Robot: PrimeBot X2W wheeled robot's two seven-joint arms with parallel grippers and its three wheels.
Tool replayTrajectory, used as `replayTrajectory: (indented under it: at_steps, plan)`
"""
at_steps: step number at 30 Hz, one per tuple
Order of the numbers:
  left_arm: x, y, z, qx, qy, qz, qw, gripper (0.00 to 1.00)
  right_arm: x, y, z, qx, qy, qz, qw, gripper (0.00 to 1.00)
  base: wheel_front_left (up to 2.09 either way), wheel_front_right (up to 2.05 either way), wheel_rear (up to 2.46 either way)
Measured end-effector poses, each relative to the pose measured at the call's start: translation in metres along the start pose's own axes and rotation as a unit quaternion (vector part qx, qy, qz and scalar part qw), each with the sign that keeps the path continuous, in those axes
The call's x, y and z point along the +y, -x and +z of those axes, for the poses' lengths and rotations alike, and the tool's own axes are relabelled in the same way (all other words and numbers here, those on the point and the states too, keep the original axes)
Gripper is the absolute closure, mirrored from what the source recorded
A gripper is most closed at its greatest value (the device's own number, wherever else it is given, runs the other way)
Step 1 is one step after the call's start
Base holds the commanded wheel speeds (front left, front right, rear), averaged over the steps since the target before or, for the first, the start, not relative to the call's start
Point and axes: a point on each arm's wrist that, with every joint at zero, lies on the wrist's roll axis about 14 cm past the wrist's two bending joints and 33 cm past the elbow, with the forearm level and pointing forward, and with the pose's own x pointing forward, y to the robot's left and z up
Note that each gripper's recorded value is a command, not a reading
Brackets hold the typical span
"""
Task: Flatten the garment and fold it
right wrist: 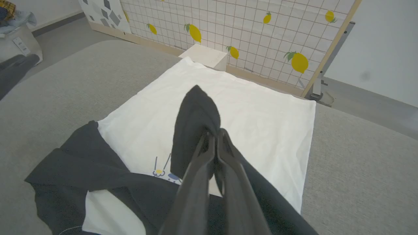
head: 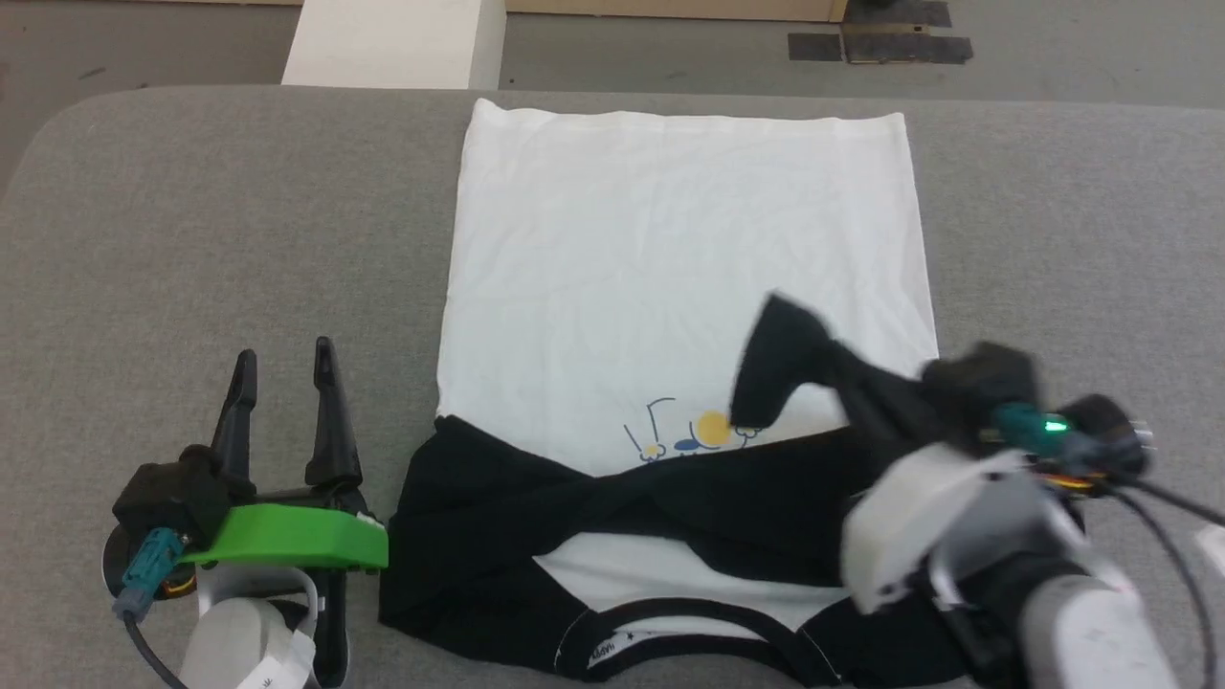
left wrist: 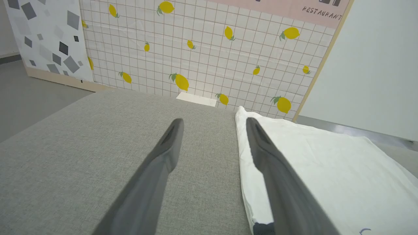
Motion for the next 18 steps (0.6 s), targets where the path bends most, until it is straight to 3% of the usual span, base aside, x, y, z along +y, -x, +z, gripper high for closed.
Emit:
replayTrajectory:
  at_steps: [5,9,18]
  plan:
    - [0.007,0.003,-0.001,0.003,-0.002,0.009,1.0,0.0,0.058,-0.025,-0.034,0.05,0.013,0.094,0.994,1.0,0.0,0.0,0.0]
    - [0.011,0.006,-0.001,0.005,-0.003,0.014,1.0,0.0,0.095,-0.034,-0.071,0.107,0.033,0.151,0.982,1.0,0.0,0.0,0.0]
    - [0.02,0.008,-0.003,0.009,-0.006,0.028,1.0,0.0,0.126,-0.042,-0.131,0.207,0.066,0.21,0.953,1.0,0.0,0.0,0.0]
